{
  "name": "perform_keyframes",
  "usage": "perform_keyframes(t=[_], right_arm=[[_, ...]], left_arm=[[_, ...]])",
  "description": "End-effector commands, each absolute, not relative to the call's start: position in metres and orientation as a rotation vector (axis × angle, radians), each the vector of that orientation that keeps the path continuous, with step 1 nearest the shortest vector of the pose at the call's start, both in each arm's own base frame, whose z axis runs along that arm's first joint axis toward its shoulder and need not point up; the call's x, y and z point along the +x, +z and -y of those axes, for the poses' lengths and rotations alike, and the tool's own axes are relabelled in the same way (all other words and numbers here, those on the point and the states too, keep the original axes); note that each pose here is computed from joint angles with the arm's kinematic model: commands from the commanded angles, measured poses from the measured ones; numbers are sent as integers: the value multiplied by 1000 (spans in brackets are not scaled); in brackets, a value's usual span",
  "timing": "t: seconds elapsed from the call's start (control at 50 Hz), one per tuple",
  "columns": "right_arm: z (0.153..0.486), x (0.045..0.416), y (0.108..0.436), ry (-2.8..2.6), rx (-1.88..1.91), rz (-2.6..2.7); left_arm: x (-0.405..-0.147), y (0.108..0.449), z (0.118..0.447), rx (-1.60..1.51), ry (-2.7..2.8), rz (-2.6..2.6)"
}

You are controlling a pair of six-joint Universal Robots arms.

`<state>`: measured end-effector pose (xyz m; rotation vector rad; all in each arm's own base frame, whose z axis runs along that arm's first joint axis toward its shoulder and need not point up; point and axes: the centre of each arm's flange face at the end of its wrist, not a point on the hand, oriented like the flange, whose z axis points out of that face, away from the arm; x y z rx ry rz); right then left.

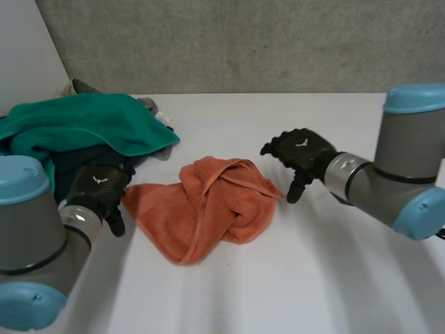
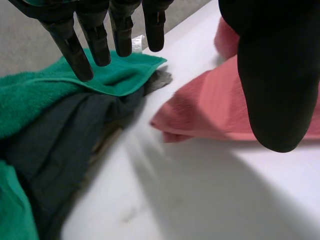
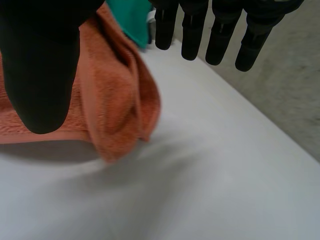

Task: Fold the laundry.

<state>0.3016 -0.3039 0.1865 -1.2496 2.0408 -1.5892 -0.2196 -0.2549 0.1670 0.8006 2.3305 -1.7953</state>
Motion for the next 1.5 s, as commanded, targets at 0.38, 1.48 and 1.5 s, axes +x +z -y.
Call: perform_keyframes(t=[0.38,1.48,1.5], right_arm=[[308,331,144,-1566,-1230,-2012],[338,273,301,-2276,-1301,-1812],[337,267,305,-2292,-1319,-1824]], left_arm=[[-210,111,327,1257,-1753,-2193],[-213,316,334,675,-2522,-1929],[-207,325,329,652,-2519,-1934]])
